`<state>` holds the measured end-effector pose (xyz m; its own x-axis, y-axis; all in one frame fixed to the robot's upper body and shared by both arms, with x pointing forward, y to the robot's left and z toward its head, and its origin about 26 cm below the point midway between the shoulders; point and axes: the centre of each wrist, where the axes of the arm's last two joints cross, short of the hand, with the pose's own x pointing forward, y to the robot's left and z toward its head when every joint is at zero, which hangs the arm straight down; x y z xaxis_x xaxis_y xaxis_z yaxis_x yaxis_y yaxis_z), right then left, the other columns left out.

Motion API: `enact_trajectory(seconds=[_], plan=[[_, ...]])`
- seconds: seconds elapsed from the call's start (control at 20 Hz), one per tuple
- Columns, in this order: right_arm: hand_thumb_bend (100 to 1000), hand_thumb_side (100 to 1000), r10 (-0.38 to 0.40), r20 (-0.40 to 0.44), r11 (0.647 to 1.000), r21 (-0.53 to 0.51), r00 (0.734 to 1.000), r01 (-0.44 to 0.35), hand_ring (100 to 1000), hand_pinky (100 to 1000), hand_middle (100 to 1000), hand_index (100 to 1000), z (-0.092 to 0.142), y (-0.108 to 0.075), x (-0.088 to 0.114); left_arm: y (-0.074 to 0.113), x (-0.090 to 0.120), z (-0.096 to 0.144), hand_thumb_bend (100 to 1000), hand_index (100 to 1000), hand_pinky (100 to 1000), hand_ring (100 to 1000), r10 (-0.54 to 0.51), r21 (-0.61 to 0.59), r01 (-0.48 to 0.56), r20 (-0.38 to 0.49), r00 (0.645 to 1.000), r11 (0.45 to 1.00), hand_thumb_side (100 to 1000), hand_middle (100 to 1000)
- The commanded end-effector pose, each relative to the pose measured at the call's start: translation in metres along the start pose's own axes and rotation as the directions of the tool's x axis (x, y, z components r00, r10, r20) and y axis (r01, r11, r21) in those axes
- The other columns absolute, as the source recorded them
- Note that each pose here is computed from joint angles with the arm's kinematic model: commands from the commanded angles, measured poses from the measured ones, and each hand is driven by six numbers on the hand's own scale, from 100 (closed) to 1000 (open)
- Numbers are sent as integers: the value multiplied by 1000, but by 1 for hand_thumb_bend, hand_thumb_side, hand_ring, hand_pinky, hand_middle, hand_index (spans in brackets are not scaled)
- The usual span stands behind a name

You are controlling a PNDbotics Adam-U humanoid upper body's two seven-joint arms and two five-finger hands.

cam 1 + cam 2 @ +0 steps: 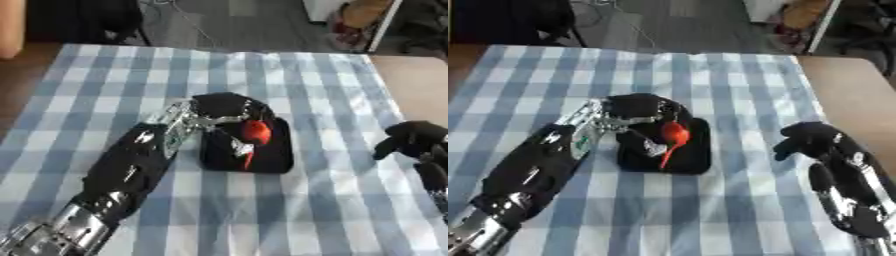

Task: Pick up objects on the table and place them in the box.

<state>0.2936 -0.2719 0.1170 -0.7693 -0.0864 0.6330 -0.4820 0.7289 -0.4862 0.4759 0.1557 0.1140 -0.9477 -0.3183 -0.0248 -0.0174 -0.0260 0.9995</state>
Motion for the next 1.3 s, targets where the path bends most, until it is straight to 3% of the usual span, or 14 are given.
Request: enact_trajectory(seconds=[0.05,0.5,0.65,0.7,0.95,1.3], plan=[[100,425,173,233,942,246,957,-230,679,609,763,893,-5,-4,6,11,-1,-2,100,915,778,893,-64,36,63,15,998,997,844,940],[100,426,172,232,942,245,957,-229,679,609,763,893,-5,-4,6,-1,-3,2,100,947,809,920,-118,30,118,4,993,993,869,967],[100,426,172,232,942,245,958,-228,679,609,763,893,-4,-4,6,-2,-3,3,100,952,825,927,-122,42,122,4,992,992,946,971],[100,426,171,231,942,245,958,-228,679,609,763,893,-4,-4,6,-3,-3,3,100,962,873,941,-120,54,119,3,993,991,1000,984],[100,426,171,228,942,245,958,-227,678,609,763,893,-4,-3,5,-4,-5,8,100,1000,985,1000,-98,128,97,-1,995,987,1000,1000],[100,421,177,222,942,244,959,-231,678,609,763,893,-3,-4,6,-1,1,29,112,1000,965,1000,6,325,5,-34,999,946,1000,1000]])
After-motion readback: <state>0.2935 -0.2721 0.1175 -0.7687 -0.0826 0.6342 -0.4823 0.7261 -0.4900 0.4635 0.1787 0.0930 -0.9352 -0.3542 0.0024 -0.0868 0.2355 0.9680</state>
